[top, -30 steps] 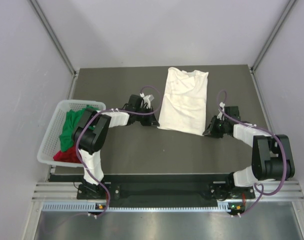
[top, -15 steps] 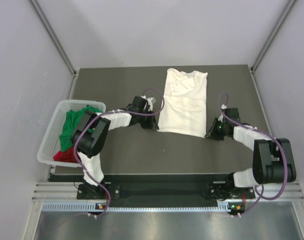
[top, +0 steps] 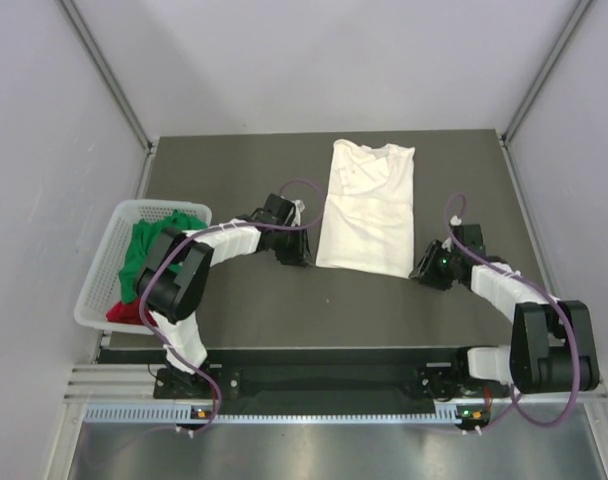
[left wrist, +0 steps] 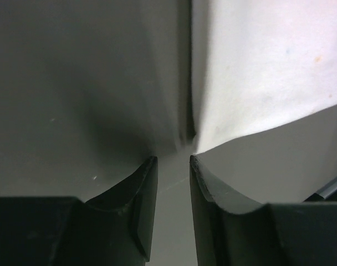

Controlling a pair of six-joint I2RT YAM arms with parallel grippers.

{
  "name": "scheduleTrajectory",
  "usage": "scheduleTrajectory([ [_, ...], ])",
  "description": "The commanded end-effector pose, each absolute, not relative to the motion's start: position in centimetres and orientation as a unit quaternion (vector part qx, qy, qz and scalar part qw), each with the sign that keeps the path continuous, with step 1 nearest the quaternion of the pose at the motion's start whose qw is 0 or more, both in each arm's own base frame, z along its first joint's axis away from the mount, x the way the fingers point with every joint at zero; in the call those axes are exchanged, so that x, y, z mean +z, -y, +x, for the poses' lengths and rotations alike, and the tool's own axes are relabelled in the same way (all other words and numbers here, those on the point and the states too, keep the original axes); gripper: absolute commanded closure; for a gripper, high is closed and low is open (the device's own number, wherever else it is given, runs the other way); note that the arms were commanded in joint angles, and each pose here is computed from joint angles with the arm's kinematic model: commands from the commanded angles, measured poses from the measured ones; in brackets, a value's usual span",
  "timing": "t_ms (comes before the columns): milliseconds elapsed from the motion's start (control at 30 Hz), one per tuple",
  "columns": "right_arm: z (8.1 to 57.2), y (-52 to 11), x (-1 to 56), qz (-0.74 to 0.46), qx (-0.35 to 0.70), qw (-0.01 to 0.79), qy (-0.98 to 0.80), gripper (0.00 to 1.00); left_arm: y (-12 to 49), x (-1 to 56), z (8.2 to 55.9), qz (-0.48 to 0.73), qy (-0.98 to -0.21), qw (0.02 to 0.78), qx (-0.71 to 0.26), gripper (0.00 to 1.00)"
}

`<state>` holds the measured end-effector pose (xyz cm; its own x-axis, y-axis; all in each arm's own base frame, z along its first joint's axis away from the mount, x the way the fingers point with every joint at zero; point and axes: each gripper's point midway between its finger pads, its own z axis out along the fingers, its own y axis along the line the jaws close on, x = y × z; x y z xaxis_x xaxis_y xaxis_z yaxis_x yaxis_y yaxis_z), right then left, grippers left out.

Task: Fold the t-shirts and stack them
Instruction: Fold the tshirt

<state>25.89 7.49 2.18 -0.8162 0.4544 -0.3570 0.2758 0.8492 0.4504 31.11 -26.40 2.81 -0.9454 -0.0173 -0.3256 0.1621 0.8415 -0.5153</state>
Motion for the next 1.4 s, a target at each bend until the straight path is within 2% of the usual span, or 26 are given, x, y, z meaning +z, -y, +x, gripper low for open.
scheduleTrajectory([
  [0,25.4,-5.5,2.7,0.198,0.134,0.22,-0.946,0.6,24.8,4.8,32.0,0.011,-0.954,0.18,-0.238,0.64],
  [200,31.1,-6.4,5.5,0.133,0.17,0.282,-0.935,0.59,27.0,8.5,36.2,0.028,-0.936,0.225,-0.267,0.65],
  [367,36.3,-5.9,5.0,0.081,0.157,0.317,-0.932,0.56,28.4,9.0,39.6,0.044,-0.926,0.244,-0.283,0.65],
  [433,37.2,-6.0,4.1,0.083,0.207,0.297,-0.928,0.55,28.4,10.2,40.9,0.031,-0.921,0.252,-0.297,0.65],
  [600,40.5,-5.7,5.5,0.05,0.25,0.34,-0.905,0.54,27.8,12.0,43.9,0.025,-0.898,0.297,-0.322,0.63],
  [733,42.3,-5.2,4.5,0.046,0.264,0.326,-0.907,0.59,27.5,10.4,45.3,0.019,-0.9,0.289,-0.326,0.62],
  [867,43.7,-5.6,4.7,0.03,0.285,0.333,-0.898,0.6,29.0,10.4,46.3,0.045,-0.881,0.304,-0.36,0.6],
  [1067,45.7,-6.0,5.4,0.014,0.303,0.343,-0.889,0.61,29.9,8.9,48.7,0.06,-0.88,0.307,-0.358,0.6],
  [1367,47.9,-6.4,4.5,0.017,0.329,0.333,-0.883,0.71,31.0,4.9,50.4,0.065,-0.885,0.283,-0.363,0.65],
])
